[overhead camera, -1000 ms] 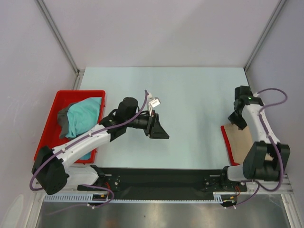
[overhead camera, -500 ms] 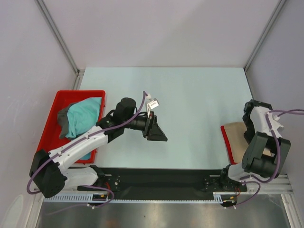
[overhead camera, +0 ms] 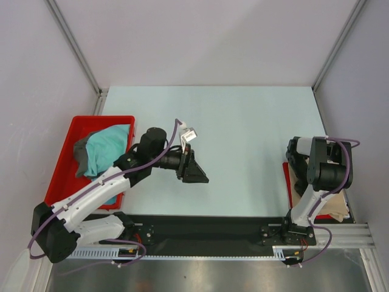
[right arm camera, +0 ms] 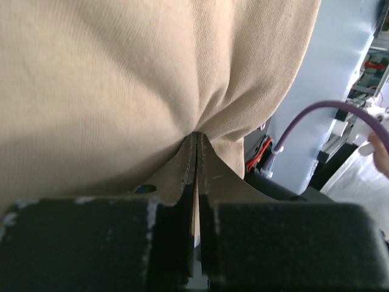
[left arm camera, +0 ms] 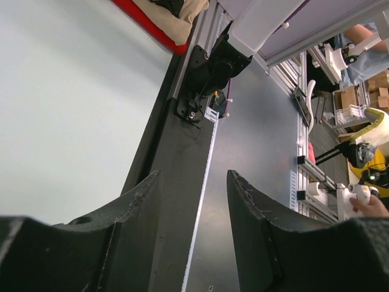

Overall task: Fold and stack the t-shirts
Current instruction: Neatly place the folded tshirt to the corner

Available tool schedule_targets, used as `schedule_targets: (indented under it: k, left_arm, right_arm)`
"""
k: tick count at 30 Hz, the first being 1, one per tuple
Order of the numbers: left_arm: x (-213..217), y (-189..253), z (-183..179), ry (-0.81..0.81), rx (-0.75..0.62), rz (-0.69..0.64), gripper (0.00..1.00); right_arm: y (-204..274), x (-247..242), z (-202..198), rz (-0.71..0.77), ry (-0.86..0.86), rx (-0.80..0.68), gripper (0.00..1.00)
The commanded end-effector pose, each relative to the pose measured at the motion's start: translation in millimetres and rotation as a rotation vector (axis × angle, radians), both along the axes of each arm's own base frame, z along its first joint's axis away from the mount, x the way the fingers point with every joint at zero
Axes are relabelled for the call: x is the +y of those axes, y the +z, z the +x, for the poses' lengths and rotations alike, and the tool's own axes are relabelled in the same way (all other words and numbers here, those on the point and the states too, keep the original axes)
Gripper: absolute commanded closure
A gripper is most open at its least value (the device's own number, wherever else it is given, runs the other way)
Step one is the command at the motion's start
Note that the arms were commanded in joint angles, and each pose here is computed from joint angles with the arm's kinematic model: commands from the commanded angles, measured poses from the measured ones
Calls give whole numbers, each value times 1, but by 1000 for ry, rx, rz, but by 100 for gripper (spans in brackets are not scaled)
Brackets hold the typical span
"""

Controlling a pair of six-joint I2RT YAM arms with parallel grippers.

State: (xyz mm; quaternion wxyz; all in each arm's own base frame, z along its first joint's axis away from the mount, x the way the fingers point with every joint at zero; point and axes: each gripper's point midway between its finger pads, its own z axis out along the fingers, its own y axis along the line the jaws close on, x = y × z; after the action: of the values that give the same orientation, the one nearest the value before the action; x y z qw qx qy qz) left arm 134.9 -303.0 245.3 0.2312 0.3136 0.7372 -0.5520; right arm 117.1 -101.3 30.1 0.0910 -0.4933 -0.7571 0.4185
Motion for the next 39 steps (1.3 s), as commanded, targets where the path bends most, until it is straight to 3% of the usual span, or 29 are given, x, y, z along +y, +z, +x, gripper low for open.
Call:
schedule_targets:
  k: [1, 8, 16, 29, 34, 39]
  left_arm:
    - [7, 4, 1, 6, -50, -4, 48]
    - [3, 4, 4, 3, -47, -26, 48]
    - [8, 2, 5, 27, -38, -18, 48]
    - [24, -3, 5, 90, -27, 31, 48]
    - [22, -6, 8, 97, -22, 11, 48]
    - [21, -7, 11, 99, -25, 6, 48]
  right_arm:
    - [6, 9, 7, -55, -99, -97, 100]
    - [66, -26, 35, -168, -33, -122, 100]
    - [53, -46, 2, -206, -135, -47, 100]
    - [42, -86, -2, -254, -158, 108, 100]
    - [66, -80, 21, -263, -128, -19, 100]
    - [109, -63, 59, -256, -23, -253, 100]
